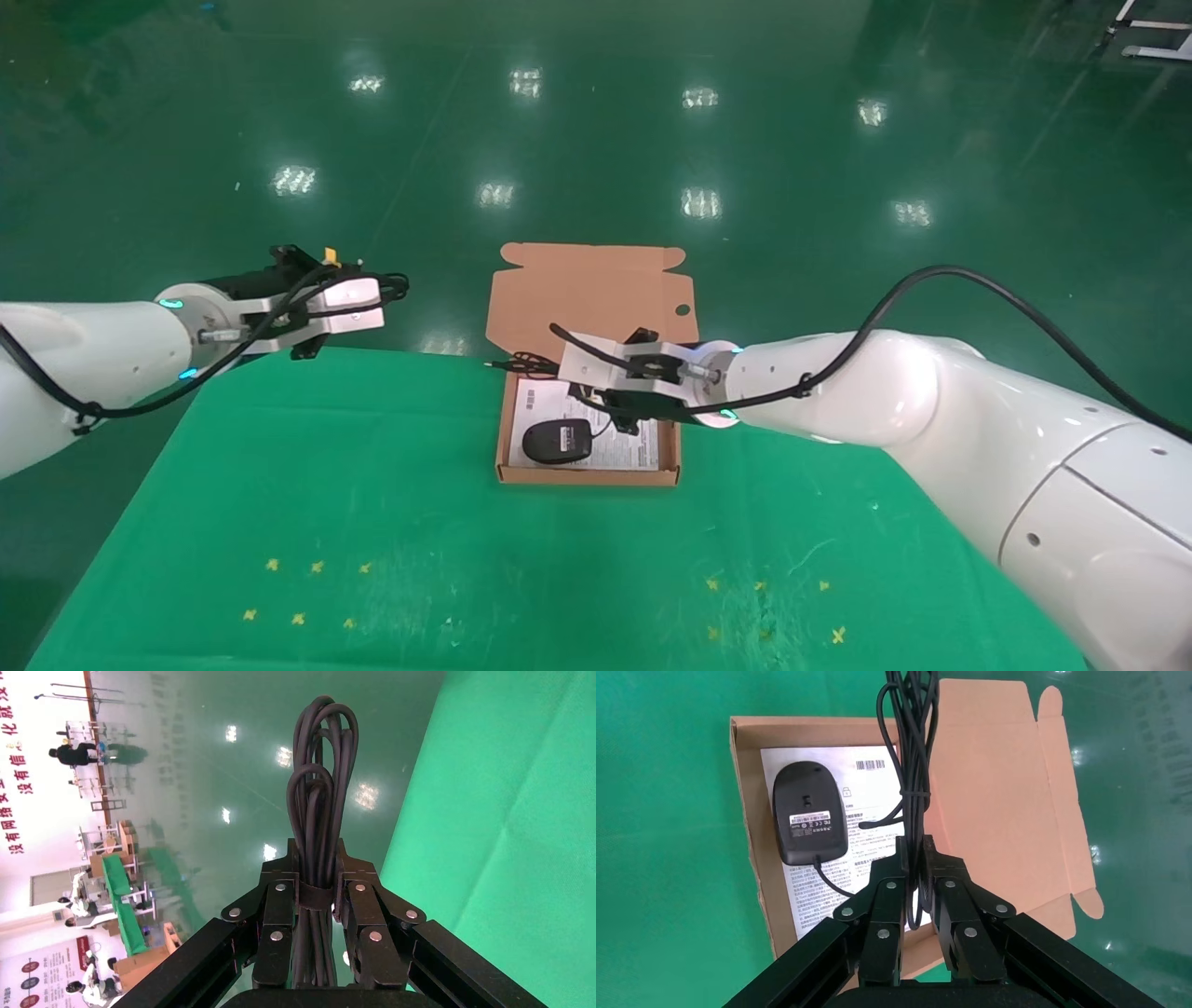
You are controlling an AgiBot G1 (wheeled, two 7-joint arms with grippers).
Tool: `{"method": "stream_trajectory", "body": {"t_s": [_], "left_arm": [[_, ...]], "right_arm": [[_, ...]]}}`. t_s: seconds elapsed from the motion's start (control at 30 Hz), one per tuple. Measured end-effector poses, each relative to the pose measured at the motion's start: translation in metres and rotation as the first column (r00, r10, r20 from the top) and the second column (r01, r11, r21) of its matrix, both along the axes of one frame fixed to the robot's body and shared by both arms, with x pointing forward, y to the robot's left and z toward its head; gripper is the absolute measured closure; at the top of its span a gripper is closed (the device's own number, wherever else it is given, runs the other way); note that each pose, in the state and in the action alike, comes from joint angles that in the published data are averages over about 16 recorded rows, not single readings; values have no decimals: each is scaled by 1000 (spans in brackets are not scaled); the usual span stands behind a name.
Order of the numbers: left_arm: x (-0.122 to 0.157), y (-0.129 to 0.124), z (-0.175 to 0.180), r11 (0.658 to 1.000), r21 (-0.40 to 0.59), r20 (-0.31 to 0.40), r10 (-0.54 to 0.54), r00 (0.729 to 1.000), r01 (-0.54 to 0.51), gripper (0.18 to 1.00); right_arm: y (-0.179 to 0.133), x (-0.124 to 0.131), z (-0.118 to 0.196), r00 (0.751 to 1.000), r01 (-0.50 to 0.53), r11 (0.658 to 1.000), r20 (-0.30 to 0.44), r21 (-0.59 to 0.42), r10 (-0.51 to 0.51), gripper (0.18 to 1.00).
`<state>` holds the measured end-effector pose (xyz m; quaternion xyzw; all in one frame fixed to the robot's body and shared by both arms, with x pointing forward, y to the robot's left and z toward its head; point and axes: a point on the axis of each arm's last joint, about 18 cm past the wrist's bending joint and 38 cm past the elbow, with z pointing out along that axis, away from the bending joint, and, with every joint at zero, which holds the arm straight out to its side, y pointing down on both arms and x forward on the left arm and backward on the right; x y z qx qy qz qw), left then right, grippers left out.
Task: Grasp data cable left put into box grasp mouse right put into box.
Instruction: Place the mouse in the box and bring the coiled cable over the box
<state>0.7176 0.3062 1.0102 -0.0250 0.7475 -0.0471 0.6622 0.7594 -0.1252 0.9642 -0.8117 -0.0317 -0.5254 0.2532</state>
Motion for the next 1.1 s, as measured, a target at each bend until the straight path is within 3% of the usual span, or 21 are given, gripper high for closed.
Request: {"method": "stream_trajectory", "body": {"t_s": [0.27, 0.6, 1.1], "left_arm": [[4, -22, -13, 998, 8, -21, -56, 998, 56, 919], [14, -81, -50, 980, 25, -42, -196, 980, 197, 920], [32, -173, -120, 930, 77, -63, -356, 933, 360, 920]], "right_arm": [[-9, -1, 3, 1000, 9, 1000, 11, -5, -9, 924], [-45, -3, 22, 998, 54, 998, 43, -17, -53, 808], [-118, -38, 43, 992, 117, 992, 56, -52, -114, 497]]}}
